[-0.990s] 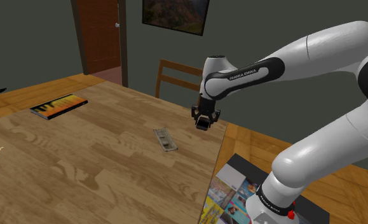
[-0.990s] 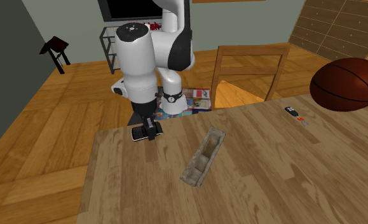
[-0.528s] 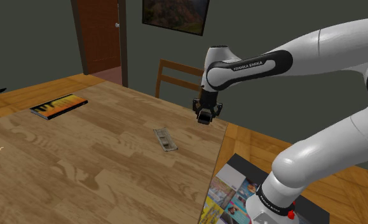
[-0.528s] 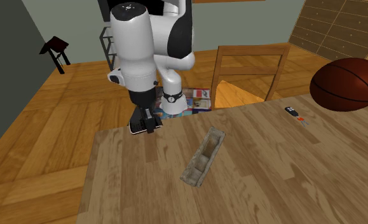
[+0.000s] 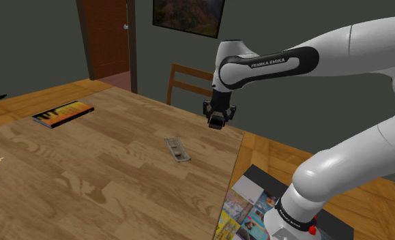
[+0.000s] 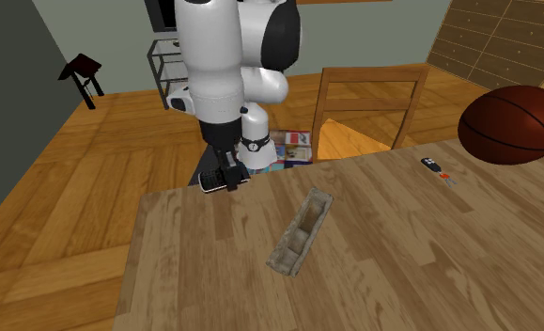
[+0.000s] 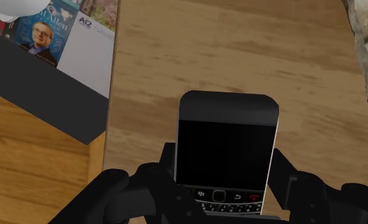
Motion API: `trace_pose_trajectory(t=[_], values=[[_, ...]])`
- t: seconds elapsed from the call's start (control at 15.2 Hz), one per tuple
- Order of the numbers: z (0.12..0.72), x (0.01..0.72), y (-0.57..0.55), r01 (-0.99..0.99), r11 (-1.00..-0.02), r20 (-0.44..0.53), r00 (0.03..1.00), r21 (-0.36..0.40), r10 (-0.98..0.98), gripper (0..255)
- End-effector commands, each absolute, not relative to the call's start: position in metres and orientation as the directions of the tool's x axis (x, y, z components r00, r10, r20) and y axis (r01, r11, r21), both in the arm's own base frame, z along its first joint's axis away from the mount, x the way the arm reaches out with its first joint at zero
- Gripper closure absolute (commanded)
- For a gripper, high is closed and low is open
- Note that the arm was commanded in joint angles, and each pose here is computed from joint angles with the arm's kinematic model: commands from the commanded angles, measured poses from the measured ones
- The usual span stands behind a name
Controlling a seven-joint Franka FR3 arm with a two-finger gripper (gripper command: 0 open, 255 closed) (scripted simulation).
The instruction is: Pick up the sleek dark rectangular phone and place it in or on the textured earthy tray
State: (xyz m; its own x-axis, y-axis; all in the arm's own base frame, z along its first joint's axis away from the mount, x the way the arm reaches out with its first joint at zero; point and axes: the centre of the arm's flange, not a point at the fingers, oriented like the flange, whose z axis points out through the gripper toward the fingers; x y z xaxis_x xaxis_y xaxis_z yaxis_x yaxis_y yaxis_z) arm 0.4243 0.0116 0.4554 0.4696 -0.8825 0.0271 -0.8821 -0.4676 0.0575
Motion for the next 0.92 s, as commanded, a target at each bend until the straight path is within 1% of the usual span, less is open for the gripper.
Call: trace_pose_trajectory(t=[0.0,0.86], values=[[0.455,0.430,0.035,-0.883,-0.467,0.027,0.469,0.058,-0.883,255],[0.460,0.473,0.197,-0.883,-0.467,0.027,0.469,0.058,-0.883,255]])
